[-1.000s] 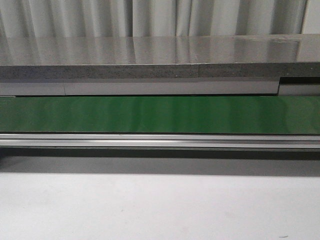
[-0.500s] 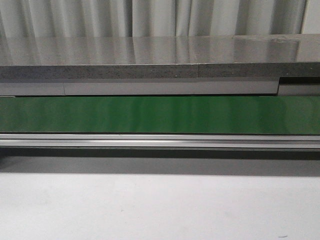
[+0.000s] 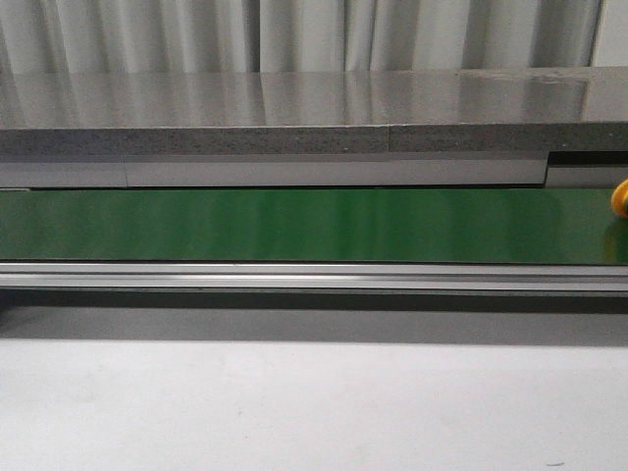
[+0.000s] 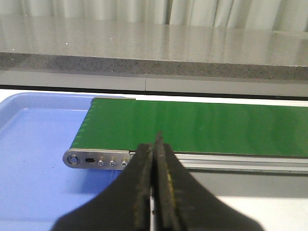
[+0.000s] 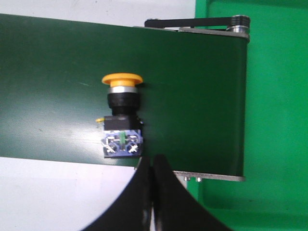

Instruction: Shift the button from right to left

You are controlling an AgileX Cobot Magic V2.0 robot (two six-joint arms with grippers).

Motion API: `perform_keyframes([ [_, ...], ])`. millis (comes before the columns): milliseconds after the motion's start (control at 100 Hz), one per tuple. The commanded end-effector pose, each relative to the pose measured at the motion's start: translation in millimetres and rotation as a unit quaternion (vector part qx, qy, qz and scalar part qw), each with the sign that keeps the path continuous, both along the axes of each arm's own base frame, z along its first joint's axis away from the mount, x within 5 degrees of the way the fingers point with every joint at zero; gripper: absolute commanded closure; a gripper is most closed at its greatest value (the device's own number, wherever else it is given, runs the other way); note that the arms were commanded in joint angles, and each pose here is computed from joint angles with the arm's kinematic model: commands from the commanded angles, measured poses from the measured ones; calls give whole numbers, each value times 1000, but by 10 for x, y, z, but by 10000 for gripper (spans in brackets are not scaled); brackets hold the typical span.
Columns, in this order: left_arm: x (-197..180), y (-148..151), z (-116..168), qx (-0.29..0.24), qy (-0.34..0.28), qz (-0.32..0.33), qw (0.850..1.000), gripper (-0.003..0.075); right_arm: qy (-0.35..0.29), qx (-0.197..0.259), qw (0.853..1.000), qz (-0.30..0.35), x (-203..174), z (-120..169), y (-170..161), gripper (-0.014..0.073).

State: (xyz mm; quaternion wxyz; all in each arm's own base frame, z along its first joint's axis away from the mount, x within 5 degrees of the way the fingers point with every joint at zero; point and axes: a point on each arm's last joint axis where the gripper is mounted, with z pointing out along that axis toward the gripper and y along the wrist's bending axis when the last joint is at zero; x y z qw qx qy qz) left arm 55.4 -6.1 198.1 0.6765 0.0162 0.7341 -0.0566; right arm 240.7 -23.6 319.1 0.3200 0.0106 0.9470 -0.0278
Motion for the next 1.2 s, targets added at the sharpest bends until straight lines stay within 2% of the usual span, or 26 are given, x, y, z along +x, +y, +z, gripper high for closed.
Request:
perform_keyframes([
  [0, -2, 1, -62, -13, -32, 0, 999, 741, -68, -24, 997, 6, -119, 171, -2, 662],
  [360, -2, 1, -62, -13, -32, 0, 999, 741, -136, -31, 990, 6, -626, 96, 48, 662],
  [540, -2, 1, -62, -13, -32, 0, 999, 741, -156, -33, 987, 6, -928, -63, 78, 662],
  [760, -2, 1, -62, -13, -32, 0, 999, 741, -241, -41, 970, 6, -1281, -215, 116, 662],
  [990, -2, 1, -62, -13, -32, 0, 999, 741, -296, -44, 954, 5, -1580, -342, 147, 662],
  [1190, -2, 1, -62, -13, -32, 0, 999, 741, -356, -50, 933, 4, -1801, -345, 170, 662],
])
